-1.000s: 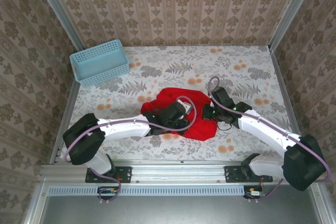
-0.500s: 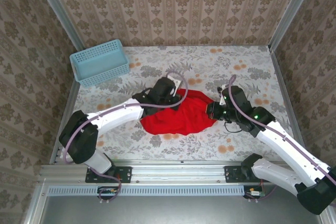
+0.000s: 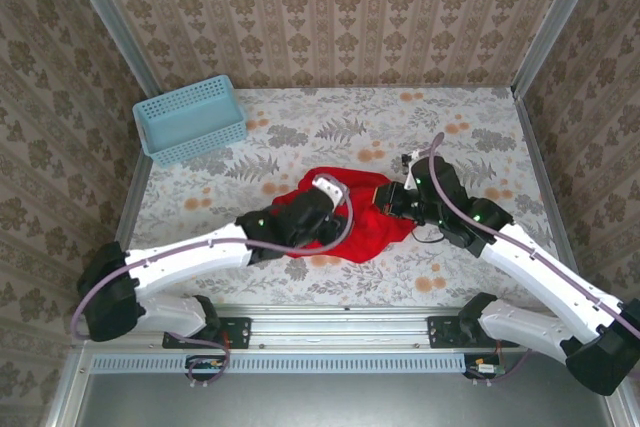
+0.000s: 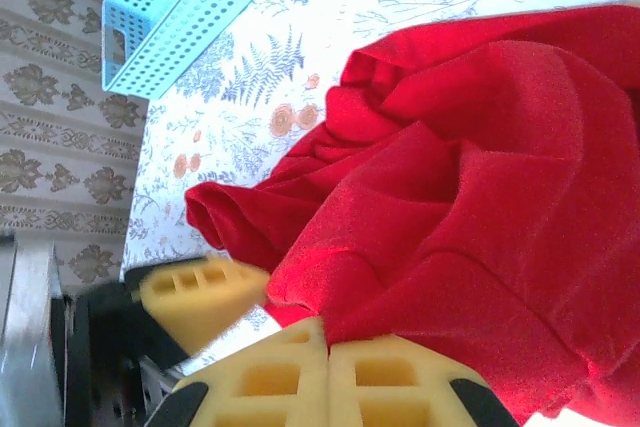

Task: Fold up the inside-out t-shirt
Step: Turn the T-shirt inside out at the center of the table.

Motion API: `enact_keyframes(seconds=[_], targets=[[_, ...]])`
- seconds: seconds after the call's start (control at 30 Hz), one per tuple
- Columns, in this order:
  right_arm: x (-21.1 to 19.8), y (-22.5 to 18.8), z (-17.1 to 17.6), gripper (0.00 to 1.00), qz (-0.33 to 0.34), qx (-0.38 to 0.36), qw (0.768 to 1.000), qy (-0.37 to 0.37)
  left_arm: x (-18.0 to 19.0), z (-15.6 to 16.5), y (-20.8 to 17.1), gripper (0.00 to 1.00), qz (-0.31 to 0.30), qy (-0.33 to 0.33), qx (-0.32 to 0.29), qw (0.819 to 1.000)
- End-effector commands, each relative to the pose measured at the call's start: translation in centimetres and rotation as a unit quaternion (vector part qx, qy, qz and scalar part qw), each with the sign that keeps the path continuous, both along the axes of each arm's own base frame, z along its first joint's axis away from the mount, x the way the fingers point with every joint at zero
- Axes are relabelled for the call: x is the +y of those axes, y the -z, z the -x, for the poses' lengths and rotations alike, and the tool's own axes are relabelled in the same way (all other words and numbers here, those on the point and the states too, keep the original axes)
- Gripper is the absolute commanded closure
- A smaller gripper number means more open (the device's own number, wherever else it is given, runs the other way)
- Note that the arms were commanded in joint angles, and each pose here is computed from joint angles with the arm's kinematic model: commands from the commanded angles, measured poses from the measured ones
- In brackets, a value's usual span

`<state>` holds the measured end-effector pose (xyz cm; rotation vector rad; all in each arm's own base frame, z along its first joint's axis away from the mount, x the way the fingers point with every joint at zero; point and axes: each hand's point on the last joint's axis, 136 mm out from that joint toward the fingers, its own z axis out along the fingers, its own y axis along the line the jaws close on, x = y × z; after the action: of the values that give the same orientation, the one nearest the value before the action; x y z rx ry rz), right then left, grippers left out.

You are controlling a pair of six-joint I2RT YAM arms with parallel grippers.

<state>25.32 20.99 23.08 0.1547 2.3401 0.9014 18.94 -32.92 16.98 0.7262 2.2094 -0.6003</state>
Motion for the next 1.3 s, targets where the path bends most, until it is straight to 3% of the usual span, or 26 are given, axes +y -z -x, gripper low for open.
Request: enact_keyframes(seconds=[0.0,0.13,0.27,0.5,0.67,0.8,1.07,1.27], targets=[[1.7,-2.3,-0.3,1.00,-0.021,-0.030,0.999,-0.008,-2.1,0.6,-1.5,0.48,0.087,-0.008,0.008,0.996],[2.2,-2.5,-0.3,1.00,-0.017,-0.032,0.999,-0.010,-3.2,1.4,-2.1,0.50,0.124,-0.012,0.001,0.992],[2.7,-2.6,0.0,1.00,-0.020,-0.034,0.999,-0.015,-2.4,-0.1,-0.8,0.57,0.133,-0.047,0.017,0.990],[3.1,-1.8,0.5,1.00,-0.013,-0.027,0.999,-0.020,-3.5,-1.7,-0.8,0.63,0.141,-0.036,0.020,0.989],[2.1,-1.5,0.7,1.00,0.006,-0.026,1.000,-0.004,-3.8,-2.5,0.7,0.79,0.121,-0.041,0.038,0.991],[-0.9,-1.2,0.2,1.00,0.063,-0.018,0.997,0.039,-2.9,-2.2,2.2,0.99,0.082,-0.040,0.040,0.995],[-6.6,1.1,-1.8,1.00,0.137,0.022,0.985,0.099,-1.6,1.7,2.5,1.00,0.067,0.056,0.029,0.996],[-6.5,2.7,-4.0,1.00,0.167,0.023,0.982,0.080,-2.7,3.9,2.4,1.00,0.088,0.123,0.051,0.987]])
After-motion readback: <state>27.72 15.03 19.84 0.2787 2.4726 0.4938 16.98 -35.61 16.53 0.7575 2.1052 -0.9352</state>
